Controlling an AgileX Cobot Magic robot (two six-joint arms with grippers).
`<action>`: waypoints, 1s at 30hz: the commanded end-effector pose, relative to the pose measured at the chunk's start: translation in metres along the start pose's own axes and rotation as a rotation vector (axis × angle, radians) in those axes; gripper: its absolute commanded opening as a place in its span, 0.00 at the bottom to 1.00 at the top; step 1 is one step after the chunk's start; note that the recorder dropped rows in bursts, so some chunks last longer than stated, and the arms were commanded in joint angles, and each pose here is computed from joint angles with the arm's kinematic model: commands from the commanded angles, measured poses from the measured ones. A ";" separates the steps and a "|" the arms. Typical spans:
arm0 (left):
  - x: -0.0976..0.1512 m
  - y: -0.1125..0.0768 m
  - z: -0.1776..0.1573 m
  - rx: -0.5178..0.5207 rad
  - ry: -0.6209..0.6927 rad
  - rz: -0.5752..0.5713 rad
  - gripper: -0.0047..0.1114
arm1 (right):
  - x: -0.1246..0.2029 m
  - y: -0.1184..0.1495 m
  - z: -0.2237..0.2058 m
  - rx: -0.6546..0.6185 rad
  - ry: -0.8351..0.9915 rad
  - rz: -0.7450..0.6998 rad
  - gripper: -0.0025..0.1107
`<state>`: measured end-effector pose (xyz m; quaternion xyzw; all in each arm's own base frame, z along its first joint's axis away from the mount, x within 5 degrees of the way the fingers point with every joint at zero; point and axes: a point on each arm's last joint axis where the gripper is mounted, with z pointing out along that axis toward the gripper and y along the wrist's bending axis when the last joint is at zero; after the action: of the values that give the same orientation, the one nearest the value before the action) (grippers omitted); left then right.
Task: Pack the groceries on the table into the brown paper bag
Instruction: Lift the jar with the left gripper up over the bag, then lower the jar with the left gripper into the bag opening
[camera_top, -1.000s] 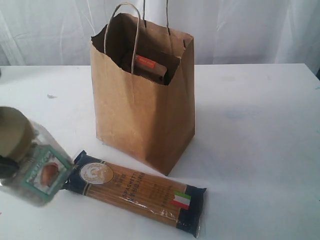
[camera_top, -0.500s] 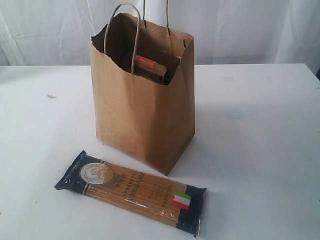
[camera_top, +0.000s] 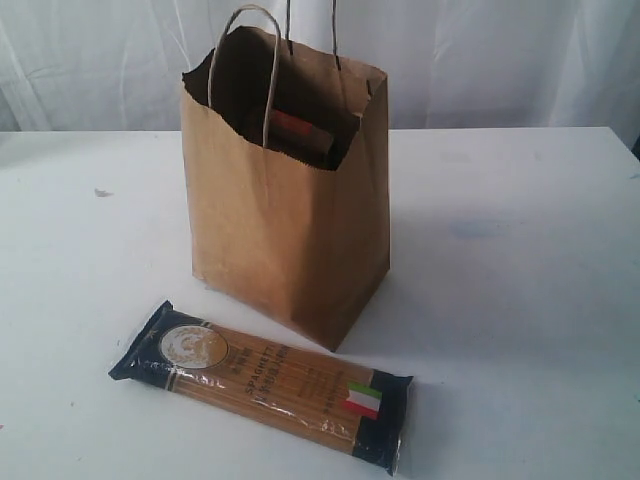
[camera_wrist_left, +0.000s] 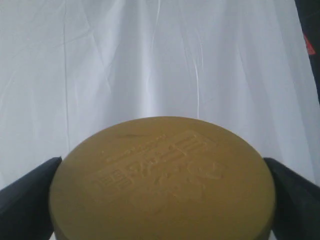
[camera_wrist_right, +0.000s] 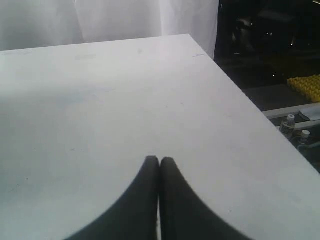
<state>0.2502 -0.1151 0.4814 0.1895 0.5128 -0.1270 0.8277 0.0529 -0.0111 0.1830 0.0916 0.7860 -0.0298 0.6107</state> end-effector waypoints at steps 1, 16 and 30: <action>0.009 -0.003 0.034 0.031 -0.094 -0.143 0.04 | 0.000 -0.001 0.000 0.008 -0.006 0.003 0.02; 0.051 -0.074 0.065 0.381 0.006 -0.036 0.04 | 0.000 -0.001 0.000 0.008 -0.006 0.003 0.02; 0.043 -0.080 0.055 0.488 0.058 -0.047 0.04 | 0.000 -0.001 0.000 0.008 -0.006 0.003 0.02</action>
<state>0.2970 -0.2156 0.4306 0.3549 0.5306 -0.2596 0.7247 0.0529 -0.0111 0.1830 0.0916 0.7860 -0.0298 0.6107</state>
